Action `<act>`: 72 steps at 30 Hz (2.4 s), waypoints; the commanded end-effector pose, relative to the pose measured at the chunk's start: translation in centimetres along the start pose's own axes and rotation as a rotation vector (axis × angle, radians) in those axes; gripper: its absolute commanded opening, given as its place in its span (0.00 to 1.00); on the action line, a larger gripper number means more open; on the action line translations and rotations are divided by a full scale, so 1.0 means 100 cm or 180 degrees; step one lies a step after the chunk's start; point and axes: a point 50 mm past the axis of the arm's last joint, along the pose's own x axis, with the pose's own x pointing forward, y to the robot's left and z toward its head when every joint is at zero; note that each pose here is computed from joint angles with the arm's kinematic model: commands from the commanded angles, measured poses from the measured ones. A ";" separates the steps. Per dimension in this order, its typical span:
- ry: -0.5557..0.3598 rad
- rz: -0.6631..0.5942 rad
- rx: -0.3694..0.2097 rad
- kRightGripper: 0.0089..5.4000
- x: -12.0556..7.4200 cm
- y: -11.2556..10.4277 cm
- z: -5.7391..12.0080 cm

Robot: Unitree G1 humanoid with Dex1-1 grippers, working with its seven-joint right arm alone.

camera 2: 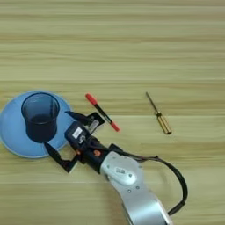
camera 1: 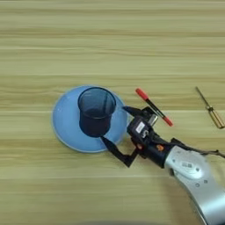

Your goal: Move the objects on the table

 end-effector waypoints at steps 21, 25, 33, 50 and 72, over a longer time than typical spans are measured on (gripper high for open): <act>-0.0133 -0.0883 -0.0042 0.99 -0.033 -0.057 -0.001; -0.0126 -0.0982 0.0033 0.99 -0.029 -0.065 -0.008; -0.0050 -0.1054 0.0088 0.99 -0.021 -0.077 -0.024; -0.0044 -0.0904 0.0045 0.99 -0.011 -0.069 -0.030; 0.0099 -0.0867 0.0180 0.83 -0.005 -0.072 -0.049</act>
